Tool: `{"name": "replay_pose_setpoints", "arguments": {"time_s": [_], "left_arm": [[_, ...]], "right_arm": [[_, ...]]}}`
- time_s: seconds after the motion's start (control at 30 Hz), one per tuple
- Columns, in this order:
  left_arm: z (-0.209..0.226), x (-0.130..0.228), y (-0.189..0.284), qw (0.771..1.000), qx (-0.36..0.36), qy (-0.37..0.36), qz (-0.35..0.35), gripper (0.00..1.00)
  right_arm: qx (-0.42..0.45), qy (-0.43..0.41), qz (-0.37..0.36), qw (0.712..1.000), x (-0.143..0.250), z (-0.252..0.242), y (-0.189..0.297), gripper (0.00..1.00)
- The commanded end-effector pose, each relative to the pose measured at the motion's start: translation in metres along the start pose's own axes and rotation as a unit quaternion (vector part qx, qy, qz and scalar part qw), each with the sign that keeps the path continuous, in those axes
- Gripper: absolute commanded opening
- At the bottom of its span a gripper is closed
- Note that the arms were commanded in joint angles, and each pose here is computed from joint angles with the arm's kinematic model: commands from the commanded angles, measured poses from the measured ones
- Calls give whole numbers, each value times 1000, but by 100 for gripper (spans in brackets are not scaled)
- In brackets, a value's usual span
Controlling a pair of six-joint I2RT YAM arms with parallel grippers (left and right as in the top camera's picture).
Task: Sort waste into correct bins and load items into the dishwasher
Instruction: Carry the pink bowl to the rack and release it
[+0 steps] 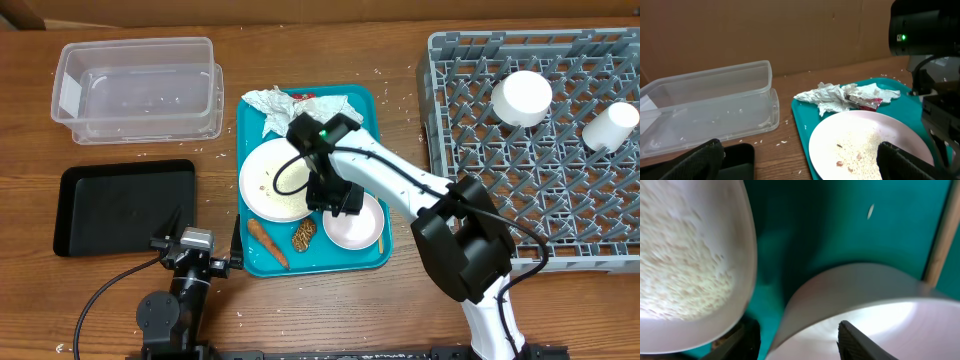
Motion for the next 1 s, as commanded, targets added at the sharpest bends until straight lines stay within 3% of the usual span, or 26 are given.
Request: {"name": "replay_pose_setpoints", "arguments": {"time_s": [0.0,0.33,0.57,0.77,0.97], "left_arm": [[2,1,0,1000,-7,-8,1,100],[2,1,0,1000,-7,-8,1,100],[2,1,0,1000,-7,-8,1,100],[2,1,0,1000,-7,-8,1,100],[2,1,0,1000,-7,-8,1,100]], "right_arm": [[-1,-5,-1,1000,4,1,0,49],[-5,8,-4,1000,8,7,5,4],[-34,52,-25,998,0,15,46,4],[-74,86,-70,991,-19,3,117,4],[-111,51,-138,983,-67,-70,192,4]]}}
Point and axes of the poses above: each gripper's point midway between its finger pads, its own y axis back along the fingers, its own z axis along the line the jaws close on, x = y × z, the point moved 8 cm from there along y, back along the fingers, and after that the axes turned 2 degrees about -y, right-handed, at the moved point
